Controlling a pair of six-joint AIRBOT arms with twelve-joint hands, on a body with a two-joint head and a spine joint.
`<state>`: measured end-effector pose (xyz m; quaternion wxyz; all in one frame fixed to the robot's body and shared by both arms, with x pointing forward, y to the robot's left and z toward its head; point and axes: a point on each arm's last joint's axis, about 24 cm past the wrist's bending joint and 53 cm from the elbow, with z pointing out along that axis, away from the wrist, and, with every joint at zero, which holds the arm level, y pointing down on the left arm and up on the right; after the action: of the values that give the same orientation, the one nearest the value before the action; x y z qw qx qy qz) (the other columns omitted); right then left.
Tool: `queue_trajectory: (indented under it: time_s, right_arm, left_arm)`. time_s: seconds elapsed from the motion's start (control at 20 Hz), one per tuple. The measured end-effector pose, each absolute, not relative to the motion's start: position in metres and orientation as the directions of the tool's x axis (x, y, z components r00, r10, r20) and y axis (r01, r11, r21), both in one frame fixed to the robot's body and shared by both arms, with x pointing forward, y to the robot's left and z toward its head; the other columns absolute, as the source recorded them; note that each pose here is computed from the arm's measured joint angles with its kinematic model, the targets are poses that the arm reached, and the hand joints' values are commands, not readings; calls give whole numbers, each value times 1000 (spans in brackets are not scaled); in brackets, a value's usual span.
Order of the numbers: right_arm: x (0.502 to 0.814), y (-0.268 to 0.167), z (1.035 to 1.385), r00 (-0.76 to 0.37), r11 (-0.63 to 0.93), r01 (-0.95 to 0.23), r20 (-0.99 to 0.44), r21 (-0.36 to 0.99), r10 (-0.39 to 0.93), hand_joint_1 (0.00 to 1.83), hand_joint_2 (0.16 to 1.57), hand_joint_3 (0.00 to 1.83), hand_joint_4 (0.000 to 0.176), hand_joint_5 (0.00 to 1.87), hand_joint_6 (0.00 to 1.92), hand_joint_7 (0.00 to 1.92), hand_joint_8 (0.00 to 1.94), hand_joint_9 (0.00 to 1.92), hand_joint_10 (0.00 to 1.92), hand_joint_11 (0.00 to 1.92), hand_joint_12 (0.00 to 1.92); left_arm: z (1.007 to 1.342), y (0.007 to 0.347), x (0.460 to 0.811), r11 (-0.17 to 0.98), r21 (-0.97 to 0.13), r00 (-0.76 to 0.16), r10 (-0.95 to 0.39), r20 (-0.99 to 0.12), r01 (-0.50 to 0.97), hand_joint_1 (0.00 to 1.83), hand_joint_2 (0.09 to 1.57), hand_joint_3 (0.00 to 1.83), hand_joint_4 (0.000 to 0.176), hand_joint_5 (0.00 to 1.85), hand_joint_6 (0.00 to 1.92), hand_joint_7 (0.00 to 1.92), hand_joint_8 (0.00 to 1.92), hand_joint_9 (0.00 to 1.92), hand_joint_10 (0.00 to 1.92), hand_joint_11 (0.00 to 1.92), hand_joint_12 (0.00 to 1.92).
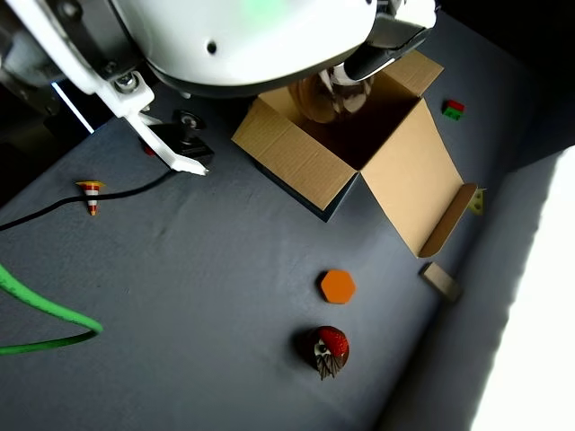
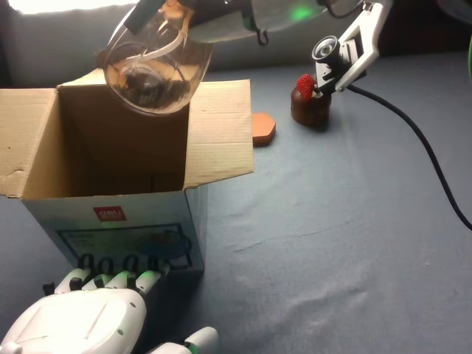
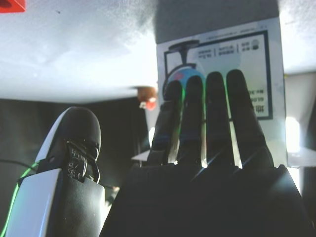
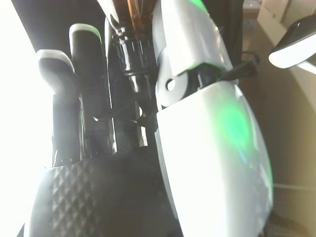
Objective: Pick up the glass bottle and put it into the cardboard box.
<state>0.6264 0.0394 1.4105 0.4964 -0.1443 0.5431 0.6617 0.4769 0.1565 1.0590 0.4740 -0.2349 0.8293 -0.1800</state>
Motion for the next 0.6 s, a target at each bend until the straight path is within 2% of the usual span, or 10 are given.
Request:
queue_trajectory:
  time_s: [0.15, 0.35, 0.6]
  right_arm:
    - [621, 60, 1396, -457, 90, -830, -764, 550, 457, 1203, 1152, 3, 9, 867, 1183, 964, 1106, 822, 1454, 573, 1881]
    - [618, 75, 1399, -436, 67, -852, -774, 520, 458, 1202, 1152, 3, 13, 869, 1188, 962, 1101, 822, 1454, 575, 1881]
    - [632, 105, 1366, -421, 140, -848, -812, 510, 404, 1202, 1152, 2, 13, 869, 1188, 962, 1101, 822, 1453, 576, 1879]
  left_arm:
    - [1059, 155, 476, 824, -523, -443, -561, -699, -218, 4, 1256, 1, 0, 151, 2, 190, 0, 180, 1, 0, 589]
    - [1058, 156, 476, 824, -522, -443, -561, -699, -218, 5, 1256, 0, 0, 152, 1, 190, 0, 180, 0, 0, 604]
    - [1057, 156, 475, 826, -519, -447, -558, -699, -221, 10, 1257, 1, 0, 152, 1, 191, 0, 181, 1, 0, 607]
